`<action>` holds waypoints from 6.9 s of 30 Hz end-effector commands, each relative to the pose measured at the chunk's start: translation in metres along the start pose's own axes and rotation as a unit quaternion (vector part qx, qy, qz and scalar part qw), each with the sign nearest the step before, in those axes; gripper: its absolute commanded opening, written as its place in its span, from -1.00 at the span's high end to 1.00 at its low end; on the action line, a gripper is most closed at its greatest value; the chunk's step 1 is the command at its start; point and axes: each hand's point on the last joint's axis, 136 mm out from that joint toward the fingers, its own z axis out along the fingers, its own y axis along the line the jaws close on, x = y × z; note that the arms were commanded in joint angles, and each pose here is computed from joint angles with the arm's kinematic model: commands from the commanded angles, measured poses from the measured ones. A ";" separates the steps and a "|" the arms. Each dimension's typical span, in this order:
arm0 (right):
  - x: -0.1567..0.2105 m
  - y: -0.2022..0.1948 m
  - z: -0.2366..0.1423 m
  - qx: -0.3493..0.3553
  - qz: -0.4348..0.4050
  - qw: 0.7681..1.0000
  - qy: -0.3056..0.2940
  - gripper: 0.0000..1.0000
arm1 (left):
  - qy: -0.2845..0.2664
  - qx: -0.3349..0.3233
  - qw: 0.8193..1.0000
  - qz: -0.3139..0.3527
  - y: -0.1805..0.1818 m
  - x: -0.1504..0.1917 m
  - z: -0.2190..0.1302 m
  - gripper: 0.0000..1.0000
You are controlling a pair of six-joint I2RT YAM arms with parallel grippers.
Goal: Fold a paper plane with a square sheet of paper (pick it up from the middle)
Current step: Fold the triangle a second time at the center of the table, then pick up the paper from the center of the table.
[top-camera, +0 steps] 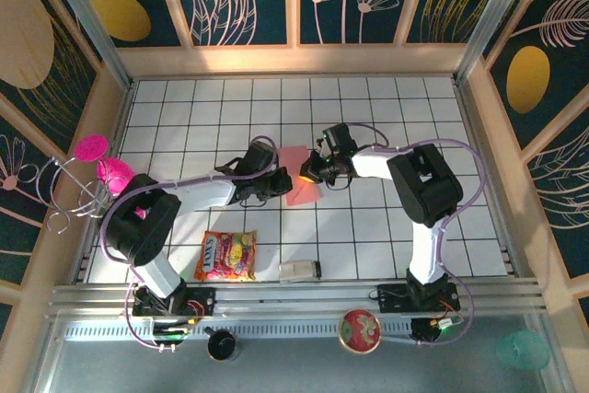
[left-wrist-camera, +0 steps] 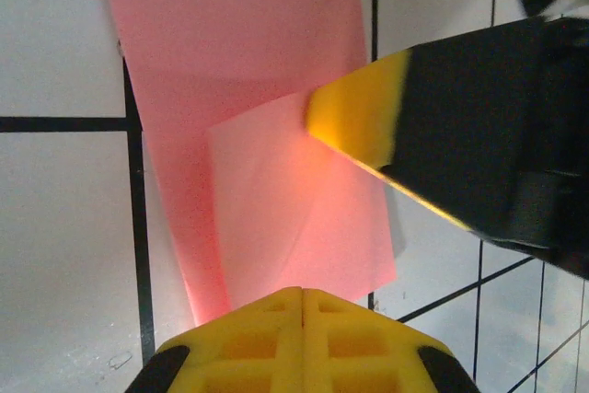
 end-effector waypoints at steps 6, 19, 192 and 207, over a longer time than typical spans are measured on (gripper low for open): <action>0.006 0.025 -0.005 -0.031 -0.030 0.999 0.011 1.00 | 0.012 -0.014 0.999 -0.032 0.016 0.009 0.017 0.98; 0.011 -0.008 0.010 0.026 -0.017 0.999 0.022 1.00 | 0.008 -0.057 0.998 -0.020 0.031 0.006 0.025 1.00; 0.015 -0.004 -0.016 -0.005 0.061 0.997 -0.041 0.21 | -0.030 -0.037 0.995 -0.082 0.051 -0.032 0.035 0.43; 0.020 0.011 -0.003 -0.033 0.043 0.998 -0.020 0.44 | -0.029 -0.038 0.995 -0.082 0.051 -0.032 0.034 0.45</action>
